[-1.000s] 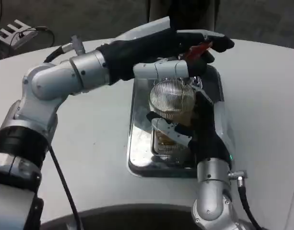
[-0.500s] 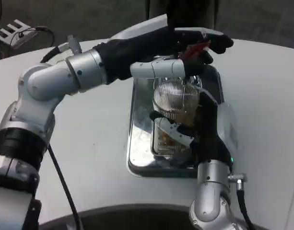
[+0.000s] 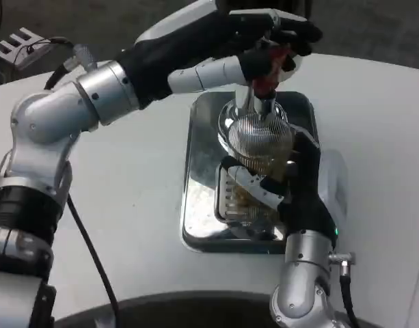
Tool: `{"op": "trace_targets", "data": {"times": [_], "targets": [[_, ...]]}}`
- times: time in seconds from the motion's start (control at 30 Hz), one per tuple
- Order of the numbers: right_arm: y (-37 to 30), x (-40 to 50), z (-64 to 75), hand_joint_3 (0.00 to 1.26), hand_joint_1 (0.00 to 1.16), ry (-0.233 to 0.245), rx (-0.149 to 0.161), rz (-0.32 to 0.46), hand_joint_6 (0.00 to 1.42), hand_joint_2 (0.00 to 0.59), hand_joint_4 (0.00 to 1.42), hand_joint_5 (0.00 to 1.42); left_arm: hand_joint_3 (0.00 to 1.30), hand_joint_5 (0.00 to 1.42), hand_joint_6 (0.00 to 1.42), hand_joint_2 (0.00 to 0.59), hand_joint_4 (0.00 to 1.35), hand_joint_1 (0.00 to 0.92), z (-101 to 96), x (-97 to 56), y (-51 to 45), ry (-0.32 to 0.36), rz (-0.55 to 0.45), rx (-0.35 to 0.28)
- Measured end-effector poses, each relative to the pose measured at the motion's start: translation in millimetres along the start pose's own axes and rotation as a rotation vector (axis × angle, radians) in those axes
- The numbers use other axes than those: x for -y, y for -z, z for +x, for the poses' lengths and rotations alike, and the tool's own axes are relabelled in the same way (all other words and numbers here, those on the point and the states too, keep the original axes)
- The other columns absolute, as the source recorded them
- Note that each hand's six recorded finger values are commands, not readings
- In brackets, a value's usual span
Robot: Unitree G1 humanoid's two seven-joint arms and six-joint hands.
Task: Grasp the cup under the faucet to collect the drink, then remove the cup.
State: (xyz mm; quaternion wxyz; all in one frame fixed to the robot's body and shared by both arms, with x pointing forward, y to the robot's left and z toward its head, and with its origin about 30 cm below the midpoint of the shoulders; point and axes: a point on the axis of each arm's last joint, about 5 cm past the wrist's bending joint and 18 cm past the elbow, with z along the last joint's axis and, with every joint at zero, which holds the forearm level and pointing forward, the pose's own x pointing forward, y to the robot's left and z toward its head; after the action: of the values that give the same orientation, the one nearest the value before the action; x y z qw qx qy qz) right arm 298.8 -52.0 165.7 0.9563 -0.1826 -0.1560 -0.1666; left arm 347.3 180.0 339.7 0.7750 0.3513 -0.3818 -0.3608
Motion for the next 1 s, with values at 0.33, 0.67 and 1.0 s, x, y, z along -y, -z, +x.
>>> {"op": "trace_targets", "data": {"times": [0.33,0.67,1.0], "targets": [[-0.5,0.5,-2.7,0.69,0.88,0.014,0.005,0.008,0.59,0.193,0.82,0.92,0.31,0.38,0.28,0.005,0.3,0.0,-5.4,0.5,1.0,-0.037,-0.012,0.017],[0.0,6.0,-13.5,0.76,0.87,0.04,-0.001,0.034,0.68,0.172,0.9,1.0,0.32,0.4,0.29,0.004,0.32,0.0,-11.4,-1.4,-0.6,-0.079,-0.014,0.042],[1.3,10.1,-21.8,0.8,0.87,0.05,-0.001,0.045,0.77,0.172,0.94,1.07,0.33,0.41,0.3,0.009,0.32,0.0,-19.3,-0.6,1.2,-0.115,-0.033,0.043]]}}
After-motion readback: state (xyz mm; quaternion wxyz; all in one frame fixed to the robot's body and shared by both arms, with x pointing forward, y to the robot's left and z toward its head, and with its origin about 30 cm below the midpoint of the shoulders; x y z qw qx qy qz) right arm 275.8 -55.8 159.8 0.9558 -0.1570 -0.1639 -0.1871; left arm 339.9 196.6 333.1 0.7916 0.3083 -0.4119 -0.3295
